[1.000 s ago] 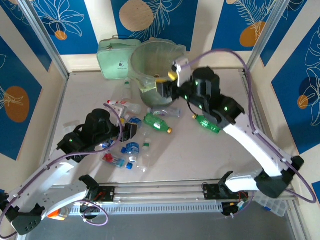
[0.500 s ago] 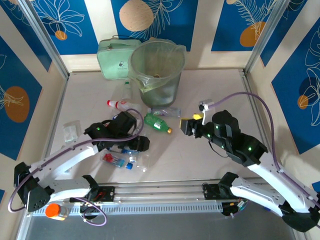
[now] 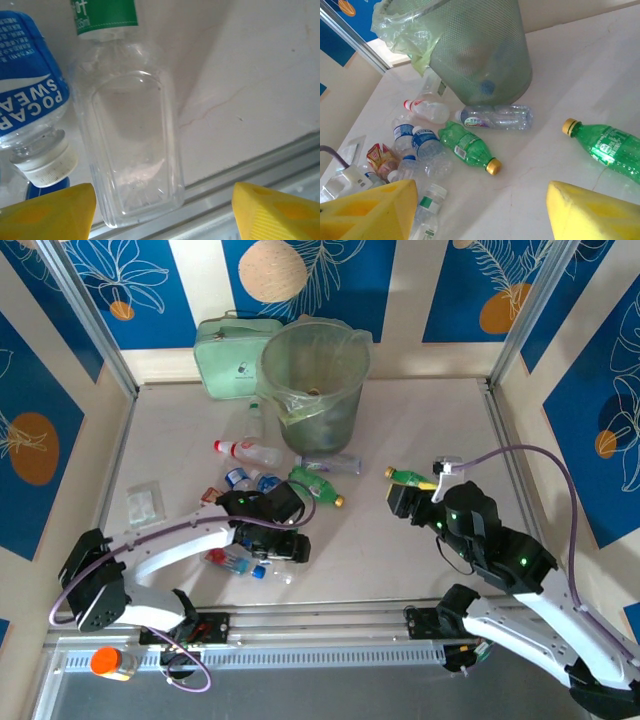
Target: Put the plastic bottles in the bin
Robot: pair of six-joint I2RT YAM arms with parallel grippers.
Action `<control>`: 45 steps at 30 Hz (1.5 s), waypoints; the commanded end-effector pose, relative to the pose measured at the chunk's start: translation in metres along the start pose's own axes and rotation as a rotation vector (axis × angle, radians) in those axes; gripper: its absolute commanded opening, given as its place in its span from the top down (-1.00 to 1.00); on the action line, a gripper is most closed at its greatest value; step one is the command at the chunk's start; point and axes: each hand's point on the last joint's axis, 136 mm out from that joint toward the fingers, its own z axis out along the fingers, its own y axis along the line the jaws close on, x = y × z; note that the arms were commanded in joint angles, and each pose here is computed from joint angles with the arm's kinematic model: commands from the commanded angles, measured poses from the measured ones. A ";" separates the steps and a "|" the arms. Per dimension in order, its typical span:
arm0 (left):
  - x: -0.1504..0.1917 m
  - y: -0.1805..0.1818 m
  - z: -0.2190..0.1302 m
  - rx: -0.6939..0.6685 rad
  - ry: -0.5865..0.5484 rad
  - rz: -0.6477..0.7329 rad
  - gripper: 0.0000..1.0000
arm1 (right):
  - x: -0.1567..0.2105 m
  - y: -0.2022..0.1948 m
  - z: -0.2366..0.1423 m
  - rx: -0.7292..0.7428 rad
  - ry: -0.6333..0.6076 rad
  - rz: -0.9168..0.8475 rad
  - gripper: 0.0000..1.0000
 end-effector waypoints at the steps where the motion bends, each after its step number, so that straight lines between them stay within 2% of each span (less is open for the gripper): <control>1: 0.003 0.013 0.008 -0.076 0.009 -0.017 -0.47 | 0.001 -0.009 -0.005 0.021 -0.020 0.032 -0.37; 14: 0.002 0.016 0.042 -0.140 0.079 -0.006 -0.50 | 0.018 -0.014 -0.004 0.003 0.009 0.010 -0.38; 26: 0.002 0.019 0.060 -0.193 0.112 0.023 -0.36 | 0.020 -0.009 -0.006 -0.029 0.026 0.004 -0.36; 32: 0.000 0.017 0.054 -0.186 0.093 0.045 -0.13 | 0.018 -0.009 -0.008 -0.034 0.020 0.004 -0.36; 39: -0.006 0.012 0.035 -0.179 0.046 0.082 -0.08 | 0.020 -0.009 -0.009 -0.037 0.024 -0.008 -0.36; 45: -0.013 -0.013 0.008 -0.064 -0.039 0.171 -0.01 | 0.012 -0.006 -0.022 -0.088 -0.019 -0.010 -0.38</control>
